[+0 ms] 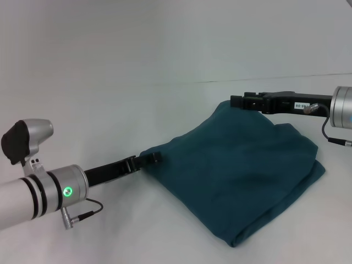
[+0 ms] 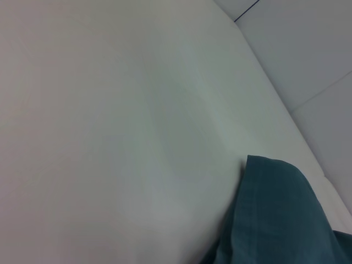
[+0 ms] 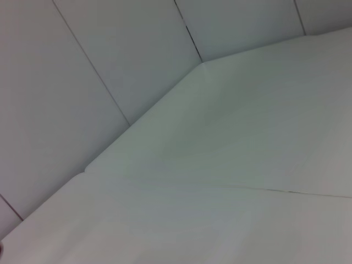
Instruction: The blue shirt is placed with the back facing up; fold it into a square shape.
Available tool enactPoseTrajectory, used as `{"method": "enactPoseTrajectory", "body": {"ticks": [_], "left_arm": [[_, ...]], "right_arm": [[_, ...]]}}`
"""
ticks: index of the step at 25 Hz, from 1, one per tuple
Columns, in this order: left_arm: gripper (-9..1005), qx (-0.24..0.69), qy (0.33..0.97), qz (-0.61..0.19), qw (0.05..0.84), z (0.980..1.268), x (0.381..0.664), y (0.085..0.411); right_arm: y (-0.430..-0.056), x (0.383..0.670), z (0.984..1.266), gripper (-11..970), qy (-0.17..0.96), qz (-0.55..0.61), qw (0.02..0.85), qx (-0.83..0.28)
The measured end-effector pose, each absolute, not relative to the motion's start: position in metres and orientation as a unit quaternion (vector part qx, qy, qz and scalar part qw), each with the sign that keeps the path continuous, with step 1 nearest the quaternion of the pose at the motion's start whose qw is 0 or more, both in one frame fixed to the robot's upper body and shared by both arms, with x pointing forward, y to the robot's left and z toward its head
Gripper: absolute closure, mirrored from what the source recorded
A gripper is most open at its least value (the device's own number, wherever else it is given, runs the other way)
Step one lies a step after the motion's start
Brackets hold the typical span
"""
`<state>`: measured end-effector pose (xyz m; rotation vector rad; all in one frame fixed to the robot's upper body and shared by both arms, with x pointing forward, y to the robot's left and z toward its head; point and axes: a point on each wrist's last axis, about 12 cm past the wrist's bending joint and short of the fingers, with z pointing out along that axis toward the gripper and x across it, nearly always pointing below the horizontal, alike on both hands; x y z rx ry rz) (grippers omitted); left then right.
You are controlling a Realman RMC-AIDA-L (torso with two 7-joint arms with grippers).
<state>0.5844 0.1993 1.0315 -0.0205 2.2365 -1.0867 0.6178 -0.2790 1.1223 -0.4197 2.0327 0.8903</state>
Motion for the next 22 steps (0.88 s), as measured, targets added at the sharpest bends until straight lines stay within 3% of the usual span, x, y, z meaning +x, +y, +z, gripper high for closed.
{"method": "enactPoseTrajectory", "body": {"ticks": [22], "left_arm": [[152,-0.003,0.855,-0.403,0.327,1.0326,0.5882,0.1970]], "right_arm": [[-0.2786,0.6176,1.1200,361,0.816,0.355,0.425,-0.165]]}}
